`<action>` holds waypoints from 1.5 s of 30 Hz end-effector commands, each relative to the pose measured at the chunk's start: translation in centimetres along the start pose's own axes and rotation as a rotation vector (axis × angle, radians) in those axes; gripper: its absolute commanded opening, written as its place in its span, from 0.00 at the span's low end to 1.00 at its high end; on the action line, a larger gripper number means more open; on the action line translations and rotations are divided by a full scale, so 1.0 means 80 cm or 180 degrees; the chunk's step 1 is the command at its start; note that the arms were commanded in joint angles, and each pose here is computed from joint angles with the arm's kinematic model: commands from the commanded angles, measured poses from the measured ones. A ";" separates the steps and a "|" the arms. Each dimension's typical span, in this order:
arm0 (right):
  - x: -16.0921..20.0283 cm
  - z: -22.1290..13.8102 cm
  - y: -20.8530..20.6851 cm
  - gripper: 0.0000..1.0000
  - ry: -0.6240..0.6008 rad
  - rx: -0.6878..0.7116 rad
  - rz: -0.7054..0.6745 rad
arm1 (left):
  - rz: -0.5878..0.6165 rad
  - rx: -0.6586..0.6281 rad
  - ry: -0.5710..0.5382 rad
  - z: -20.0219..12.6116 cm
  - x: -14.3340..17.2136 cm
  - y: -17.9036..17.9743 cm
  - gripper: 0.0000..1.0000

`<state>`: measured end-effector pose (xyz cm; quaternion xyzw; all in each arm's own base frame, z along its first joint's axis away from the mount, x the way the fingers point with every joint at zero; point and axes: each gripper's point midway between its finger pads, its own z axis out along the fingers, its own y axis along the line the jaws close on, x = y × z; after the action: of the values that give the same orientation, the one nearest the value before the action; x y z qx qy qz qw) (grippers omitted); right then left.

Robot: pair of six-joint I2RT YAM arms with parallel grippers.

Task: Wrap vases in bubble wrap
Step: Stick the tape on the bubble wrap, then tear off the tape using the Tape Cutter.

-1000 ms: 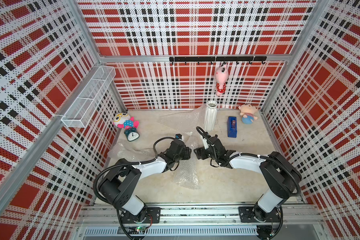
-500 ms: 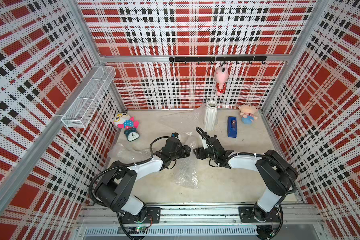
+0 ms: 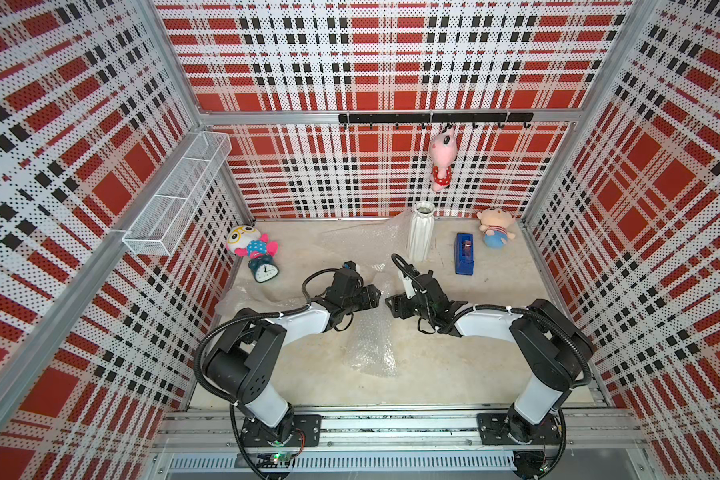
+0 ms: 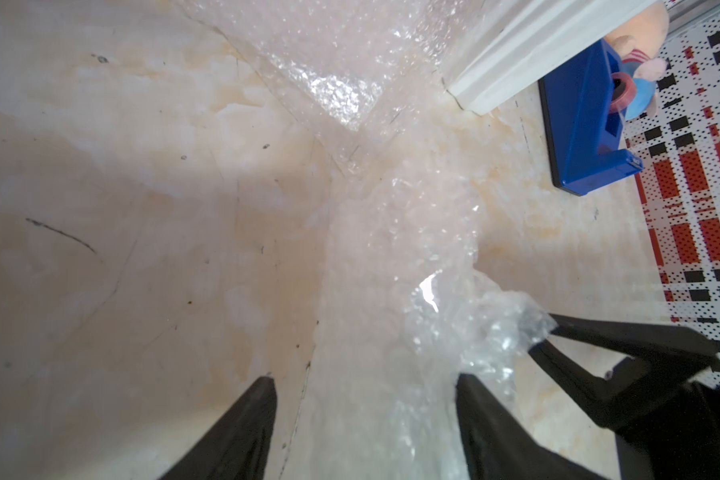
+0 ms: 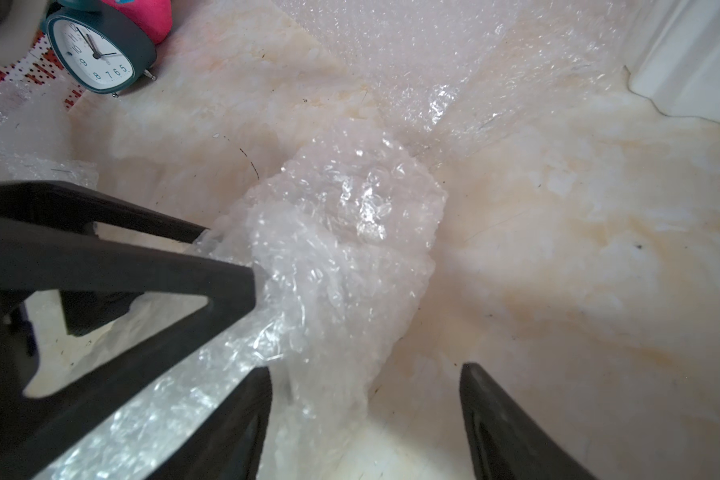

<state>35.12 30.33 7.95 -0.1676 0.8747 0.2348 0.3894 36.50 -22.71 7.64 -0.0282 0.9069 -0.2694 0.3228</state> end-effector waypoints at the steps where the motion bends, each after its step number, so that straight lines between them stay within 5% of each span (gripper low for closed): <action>1: -0.005 0.003 0.000 0.74 -0.0017 0.0017 -0.0036 | 0.0020 -0.0033 -0.0048 0.003 -0.007 0.003 0.64; 17: -0.036 -0.050 -0.012 0.80 -0.0240 0.0218 -0.0038 | 0.0067 -0.0143 -0.0048 0.006 -0.006 0.008 0.65; 25: -0.071 -0.124 -0.132 0.80 -0.0380 0.0583 0.0506 | 0.0117 -0.0229 -0.0004 0.011 -0.001 0.011 0.65; 30: -0.081 -0.151 -0.246 0.71 -0.0420 0.0609 0.1282 | 0.0157 -0.0232 0.0011 0.014 0.002 0.005 0.64; 35: -0.084 -0.141 -0.323 0.65 -0.0290 0.0629 0.1564 | 0.0191 -0.0230 0.0046 0.018 0.007 0.001 0.63; 45: -0.108 -0.084 -0.377 0.56 -0.0172 0.0175 0.1678 | 0.0203 -0.0238 0.0058 0.019 0.010 0.000 0.62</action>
<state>50.54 1.84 9.89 0.1044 0.8872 0.2793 0.3522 37.20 -23.93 7.59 -0.0131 0.9081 -0.2472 0.3377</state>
